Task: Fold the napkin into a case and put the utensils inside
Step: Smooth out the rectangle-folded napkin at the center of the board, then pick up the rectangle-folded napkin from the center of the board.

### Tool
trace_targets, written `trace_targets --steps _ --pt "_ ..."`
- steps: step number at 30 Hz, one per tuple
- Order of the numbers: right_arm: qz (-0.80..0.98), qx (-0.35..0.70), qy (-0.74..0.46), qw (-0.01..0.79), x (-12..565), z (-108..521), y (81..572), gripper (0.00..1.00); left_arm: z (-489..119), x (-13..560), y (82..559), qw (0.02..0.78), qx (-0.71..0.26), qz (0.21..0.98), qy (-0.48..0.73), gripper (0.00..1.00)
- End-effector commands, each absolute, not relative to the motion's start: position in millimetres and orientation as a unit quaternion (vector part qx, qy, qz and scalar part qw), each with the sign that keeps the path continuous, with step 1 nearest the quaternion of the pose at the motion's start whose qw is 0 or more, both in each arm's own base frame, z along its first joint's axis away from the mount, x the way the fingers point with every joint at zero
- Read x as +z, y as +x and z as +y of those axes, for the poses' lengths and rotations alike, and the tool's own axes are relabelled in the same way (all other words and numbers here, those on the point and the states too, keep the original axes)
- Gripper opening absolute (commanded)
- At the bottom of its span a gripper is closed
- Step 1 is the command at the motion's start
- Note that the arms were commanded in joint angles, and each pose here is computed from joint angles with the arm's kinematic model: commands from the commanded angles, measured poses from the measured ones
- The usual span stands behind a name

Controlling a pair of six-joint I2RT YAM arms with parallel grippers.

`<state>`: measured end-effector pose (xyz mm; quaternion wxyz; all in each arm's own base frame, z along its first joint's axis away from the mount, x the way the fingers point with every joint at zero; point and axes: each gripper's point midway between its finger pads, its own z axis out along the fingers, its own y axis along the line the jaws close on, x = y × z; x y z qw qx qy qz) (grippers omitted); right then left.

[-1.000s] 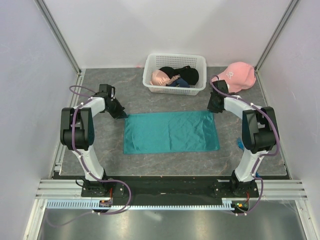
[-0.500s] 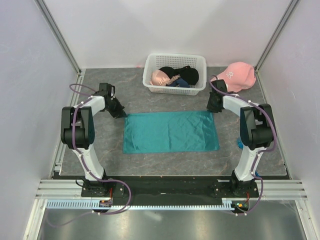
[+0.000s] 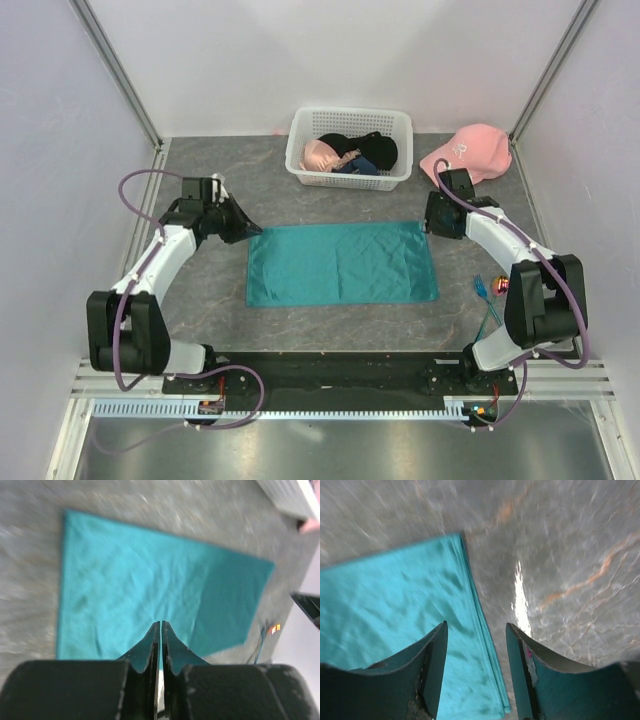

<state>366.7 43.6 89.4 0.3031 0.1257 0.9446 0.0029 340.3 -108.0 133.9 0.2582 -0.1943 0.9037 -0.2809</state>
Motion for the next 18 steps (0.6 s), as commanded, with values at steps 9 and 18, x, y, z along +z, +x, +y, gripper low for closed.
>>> trace_targets --steps 9,18 --pt "0.973 0.025 0.061 0.219 37.9 52.0 320.9 0.54 -139.3 140.8 273.2 0.256 -0.350 0.895 -0.105 0.23" --pt "0.978 0.025 0.064 0.197 19.3 53.2 311.7 0.52 -144.9 146.3 267.6 0.252 -0.369 0.890 -0.092 0.32"
